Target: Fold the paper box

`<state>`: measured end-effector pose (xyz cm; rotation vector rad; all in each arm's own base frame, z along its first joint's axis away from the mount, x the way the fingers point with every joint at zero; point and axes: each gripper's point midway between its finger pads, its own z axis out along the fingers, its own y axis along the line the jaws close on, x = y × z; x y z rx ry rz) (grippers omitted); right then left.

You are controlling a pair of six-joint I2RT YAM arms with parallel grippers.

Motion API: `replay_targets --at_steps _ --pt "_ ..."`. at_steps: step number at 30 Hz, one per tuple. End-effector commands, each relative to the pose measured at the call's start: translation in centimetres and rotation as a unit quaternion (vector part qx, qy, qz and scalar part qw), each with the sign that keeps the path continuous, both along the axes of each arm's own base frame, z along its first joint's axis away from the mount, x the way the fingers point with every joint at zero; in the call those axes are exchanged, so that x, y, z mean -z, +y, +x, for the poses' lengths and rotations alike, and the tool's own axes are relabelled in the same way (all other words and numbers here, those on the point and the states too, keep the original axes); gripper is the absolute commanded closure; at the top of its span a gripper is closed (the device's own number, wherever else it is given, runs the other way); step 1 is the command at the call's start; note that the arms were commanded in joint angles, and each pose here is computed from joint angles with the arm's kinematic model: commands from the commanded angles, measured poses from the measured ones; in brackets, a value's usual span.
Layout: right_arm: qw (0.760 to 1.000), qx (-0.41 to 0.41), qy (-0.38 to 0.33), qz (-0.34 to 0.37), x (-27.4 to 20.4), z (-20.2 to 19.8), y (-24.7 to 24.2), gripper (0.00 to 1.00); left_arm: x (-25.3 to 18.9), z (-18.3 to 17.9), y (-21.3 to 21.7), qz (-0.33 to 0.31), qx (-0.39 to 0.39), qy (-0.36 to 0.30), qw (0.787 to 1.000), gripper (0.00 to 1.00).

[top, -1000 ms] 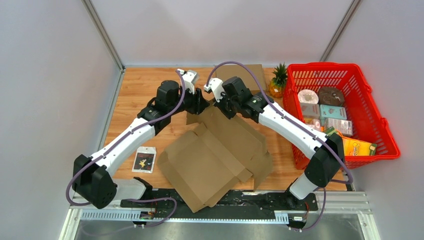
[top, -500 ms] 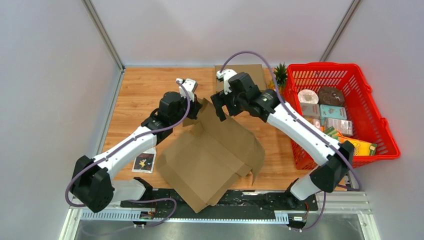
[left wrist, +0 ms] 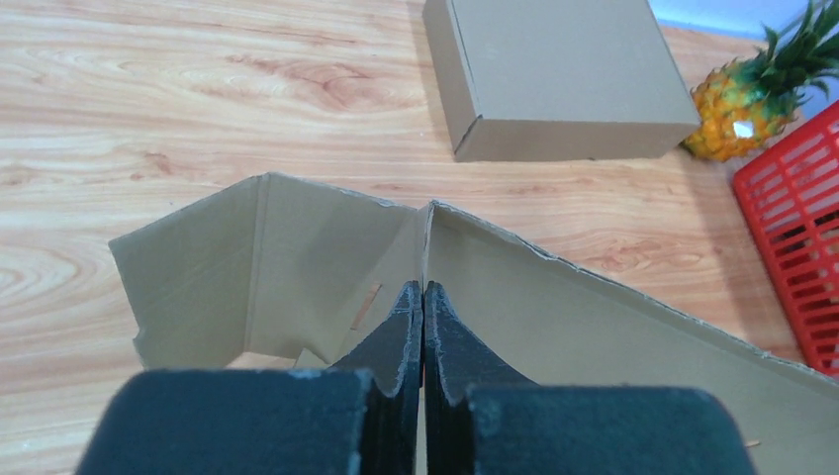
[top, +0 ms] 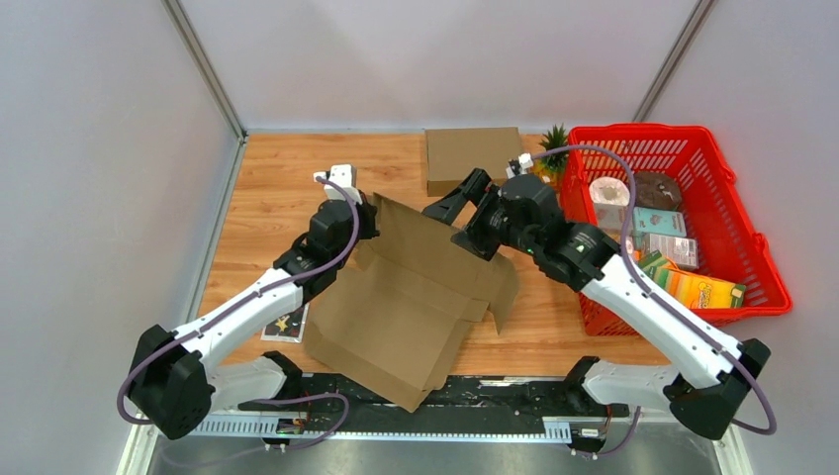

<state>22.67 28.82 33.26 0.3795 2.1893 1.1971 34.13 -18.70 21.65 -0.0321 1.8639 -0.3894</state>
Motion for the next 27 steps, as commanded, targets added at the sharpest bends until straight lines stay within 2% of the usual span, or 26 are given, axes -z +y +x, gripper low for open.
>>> replay_targets --at_steps 1,4,5,8,13,17,19,22,23,26,27 --pt "0.977 0.145 0.095 0.122 0.0 3.8 0.6 0.00 -2.1 0.1 0.0 -0.069 -0.033 -0.038 0.996 1.00" --pt "0.958 0.198 0.140 0.155 1.8 5.4 1.0 0.02 -1.7 0.1 -0.3 -0.077 -0.033 -0.031 0.996 1.00" --pt "0.953 0.206 0.158 0.157 3.3 5.5 1.2 0.08 -1.8 0.0 -0.2 -0.079 -0.034 -0.033 0.996 1.00" --pt "0.939 0.225 0.178 0.191 3.9 6.8 2.2 0.14 -1.8 -0.3 0.0 -0.078 -0.034 -0.038 0.996 1.00" --pt "0.928 0.275 0.184 0.171 5.1 8.5 2.7 0.18 -1.8 -0.8 0.0 -0.076 -0.025 -0.046 0.996 1.00" --pt "0.925 0.309 0.167 0.146 6.4 10.5 2.8 0.30 -1.5 -1.4 -0.1 -0.074 -0.010 -0.055 0.996 1.00" --pt "0.923 0.316 0.169 0.140 6.5 10.9 3.0 0.32 -1.7 -1.5 -0.3 -0.074 -0.001 -0.067 0.995 1.00" --pt "0.922 0.321 0.172 0.132 7.5 11.6 3.5 0.43 -1.5 -1.7 -0.6 -0.071 0.013 -0.079 0.994 1.00" --pt "0.922 0.321 0.175 0.128 7.9 11.6 3.7 0.50 -1.3 -1.8 -0.6 -0.069 0.016 -0.080 0.994 1.00" --pt "0.922 0.331 0.162 0.121 8.0 12.1 3.3 0.63 -1.5 -1.9 -0.7 -0.066 0.025 -0.089 0.994 1.00" --pt "0.924 0.332 0.153 0.114 7.8 12.2 3.1 0.65 -1.5 -1.9 -0.8 -0.065 0.027 -0.092 0.993 1.00"
